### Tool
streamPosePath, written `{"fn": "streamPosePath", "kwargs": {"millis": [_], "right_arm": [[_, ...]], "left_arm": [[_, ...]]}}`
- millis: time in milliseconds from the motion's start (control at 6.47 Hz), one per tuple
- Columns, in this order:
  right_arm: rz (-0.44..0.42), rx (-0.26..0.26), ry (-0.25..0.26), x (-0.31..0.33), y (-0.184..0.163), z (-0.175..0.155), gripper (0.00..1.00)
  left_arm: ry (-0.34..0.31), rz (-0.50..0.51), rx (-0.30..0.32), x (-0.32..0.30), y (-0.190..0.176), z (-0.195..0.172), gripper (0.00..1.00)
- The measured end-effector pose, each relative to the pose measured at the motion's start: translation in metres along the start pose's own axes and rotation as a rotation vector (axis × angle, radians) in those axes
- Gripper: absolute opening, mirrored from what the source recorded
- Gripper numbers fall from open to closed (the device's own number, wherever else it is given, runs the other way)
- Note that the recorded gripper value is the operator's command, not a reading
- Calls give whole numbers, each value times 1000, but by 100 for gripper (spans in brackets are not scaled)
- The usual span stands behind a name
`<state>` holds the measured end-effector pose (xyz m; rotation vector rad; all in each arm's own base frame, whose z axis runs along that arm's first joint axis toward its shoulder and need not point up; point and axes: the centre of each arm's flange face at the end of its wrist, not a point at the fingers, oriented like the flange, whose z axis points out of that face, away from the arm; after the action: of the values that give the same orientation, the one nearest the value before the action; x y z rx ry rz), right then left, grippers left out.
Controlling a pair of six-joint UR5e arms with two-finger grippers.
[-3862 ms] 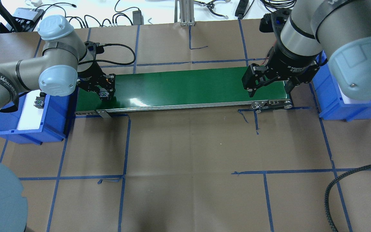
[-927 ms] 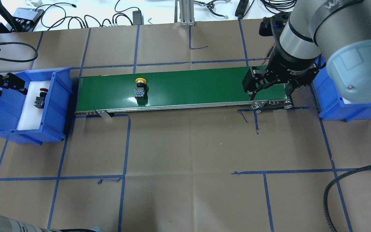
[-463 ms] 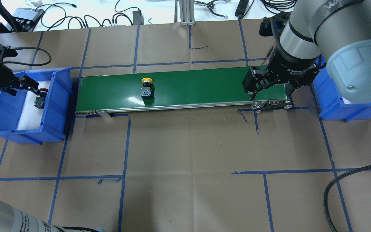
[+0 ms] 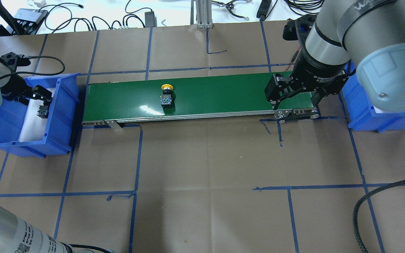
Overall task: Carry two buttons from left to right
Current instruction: 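Lower the left gripper and grasp the red-capped push button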
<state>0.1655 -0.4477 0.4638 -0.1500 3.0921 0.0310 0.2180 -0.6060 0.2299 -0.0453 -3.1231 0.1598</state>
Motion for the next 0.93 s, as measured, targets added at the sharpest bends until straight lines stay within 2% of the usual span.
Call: {"fn": "streamPosePath", "kwargs": {"millis": [154,309,463,618,927], "right_arm": [[0,2,0,0,0,-1,100],[0,4,0,0,0,-1,100],[1,4,0,0,-1,-1,100],[1,3,0,0,0,-1,100],[0,3,0,0,0,-1,100]], "left_arm": [[1,0,2,-2,-1,9,99],[-1,0,8,-4,-3,18,94],[-4,1,15,-4,-5,22,71],[-6,1,20,-4,-6,22,40],[-1,-11,19,-2,-5,21,8]]}}
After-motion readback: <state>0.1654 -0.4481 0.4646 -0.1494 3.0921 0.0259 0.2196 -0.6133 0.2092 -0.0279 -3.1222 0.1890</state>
